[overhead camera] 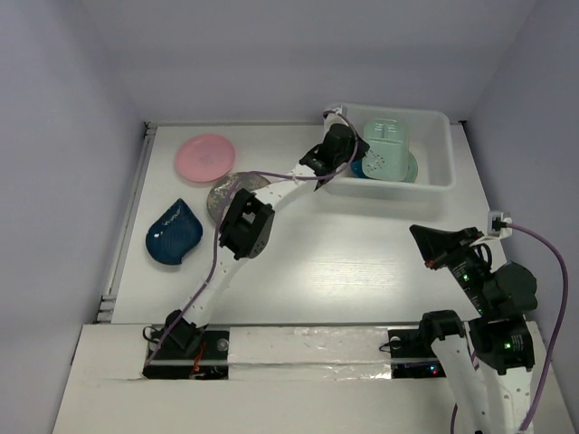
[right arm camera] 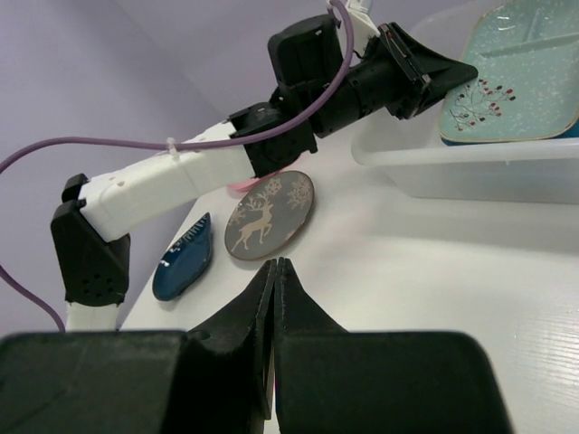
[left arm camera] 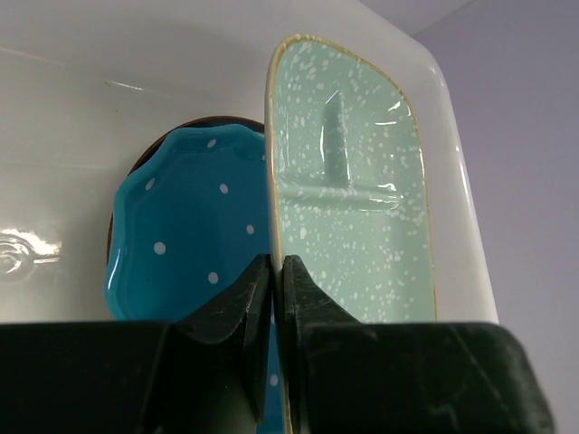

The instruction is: Place the plates into the plastic bin on the countertop

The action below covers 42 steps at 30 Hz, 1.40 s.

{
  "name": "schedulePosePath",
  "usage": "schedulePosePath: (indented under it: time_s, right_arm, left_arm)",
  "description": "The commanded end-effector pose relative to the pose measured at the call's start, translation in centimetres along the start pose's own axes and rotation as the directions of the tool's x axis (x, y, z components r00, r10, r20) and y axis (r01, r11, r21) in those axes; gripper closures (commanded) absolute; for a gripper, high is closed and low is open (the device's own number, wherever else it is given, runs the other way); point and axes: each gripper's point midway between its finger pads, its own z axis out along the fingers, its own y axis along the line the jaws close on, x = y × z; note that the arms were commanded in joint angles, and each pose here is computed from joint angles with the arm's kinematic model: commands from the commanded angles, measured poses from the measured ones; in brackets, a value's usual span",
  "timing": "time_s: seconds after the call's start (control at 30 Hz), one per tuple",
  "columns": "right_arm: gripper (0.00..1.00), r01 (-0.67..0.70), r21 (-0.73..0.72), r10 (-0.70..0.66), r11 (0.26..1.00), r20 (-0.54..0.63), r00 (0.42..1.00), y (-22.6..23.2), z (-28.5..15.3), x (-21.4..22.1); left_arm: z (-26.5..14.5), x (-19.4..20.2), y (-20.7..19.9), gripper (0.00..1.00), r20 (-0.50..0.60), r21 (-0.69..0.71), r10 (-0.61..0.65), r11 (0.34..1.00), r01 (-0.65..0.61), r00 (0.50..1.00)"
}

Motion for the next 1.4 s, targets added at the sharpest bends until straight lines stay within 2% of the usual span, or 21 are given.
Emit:
schedulePosePath:
  time_s: [0.0,0.17,0.37,0.43,0.47,0.57,0.8,0.97,1.1,1.17,1.2,1.23,1.27,1.3,1.33,1.37]
  right_arm:
    - [1.0,0.028,-0.015,-0.028,0.999,0.015,0.999,0.1,0.3,-0.4]
    - [1.0,0.028,-0.009,-0.027,1.0,0.012,1.0,0.0,0.3,-0.3]
    - [1.0,0.029,0.0,-0.029,1.0,0.013,0.999,-0.2,0.5,-0.4]
    - [0.99,0.028,0.005,-0.028,1.0,0.013,1.0,-0.3,0.6,-0.5]
    - [0.92,0.031,0.004,-0.031,1.0,0.018,0.999,-0.2,0.6,-0.6]
    - [0.77,0.032,0.01,-0.033,0.999,0.017,0.999,-0.4,0.8,-0.6]
    - [0.69,0.031,0.027,-0.031,0.999,0.022,0.999,-0.6,0.9,-0.9]
    - [0.67,0.022,0.029,-0.023,0.999,0.021,1.0,-0.7,1.0,-0.8]
    - [0.67,0.018,0.031,-0.019,0.999,0.019,1.0,-0.9,1.2,-0.7]
    - [0.67,0.016,0.032,-0.016,0.999,0.016,1.0,-0.9,1.2,-0.6]
    - [0.67,0.016,0.03,-0.017,0.999,0.017,1.0,-0.9,1.2,-0.5]
    - [0.67,0.016,0.031,-0.016,0.999,0.015,1.0,-1.0,1.3,-0.4]
    - [0.67,0.013,0.032,-0.014,0.999,0.012,1.0,-1.1,1.3,-0.3]
    - [0.68,0.014,0.027,-0.014,1.0,0.013,1.0,-1.1,1.3,-0.3]
    - [0.69,0.014,0.024,-0.014,1.0,0.009,1.0,-1.1,1.4,-0.2]
    - [0.73,0.014,0.024,-0.014,1.0,0.005,1.0,-1.1,1.4,0.0]
  left_arm:
    - [-0.5,-4.2,-6.0,1.0,0.111,0.179,-0.072,0.982,0.051,0.991]
    - [-0.1,-3.4,-4.9,1.0,0.108,0.163,-0.125,0.981,0.106,0.986]
    - [0.2,-2.6,-4.3,1.0,0.092,0.155,-0.127,0.982,0.112,0.988]
    - [0.2,-2.4,-4.2,0.9,0.084,0.154,-0.124,0.982,0.11,0.989]
    - [0.2,-2.2,-4.2,0.74,0.077,0.156,-0.122,0.982,0.108,0.99]
    - [0.3,-1.8,-3.8,0.56,0.06,0.139,-0.101,0.986,0.092,0.993]
    - [-0.8,-2.7,-2.9,0.41,0.074,0.097,-0.051,0.994,0.044,0.996]
    - [-3.7,-7.8,-5.4,0.3,0.184,0.06,0.053,0.996,-0.065,0.981]
    - [-8.4,-13.8,-7.4,0.28,0.329,-0.021,0.167,0.985,-0.169,0.93]
    - [-10.4,-15.4,-7.8,0.3,0.368,-0.043,0.193,0.981,-0.19,0.909]
    - [-10.9,-14.5,-6.3,0.3,0.351,-0.082,0.219,0.976,-0.203,0.911]
    - [-13.3,-16.7,-7.6,0.32,0.409,-0.079,0.219,0.976,-0.205,0.886]
    - [-14.3,-16.9,-7.3,0.36,0.419,-0.089,0.222,0.975,-0.203,0.881]
    - [-14.6,-15.1,-4.9,0.38,0.381,-0.132,0.245,0.969,-0.21,0.892]
    - [-17.2,-16.6,-5.7,0.42,0.427,-0.126,0.227,0.973,-0.191,0.875]
    - [-18.2,-16.4,-5.1,0.54,0.43,-0.136,0.22,0.974,-0.179,0.875]
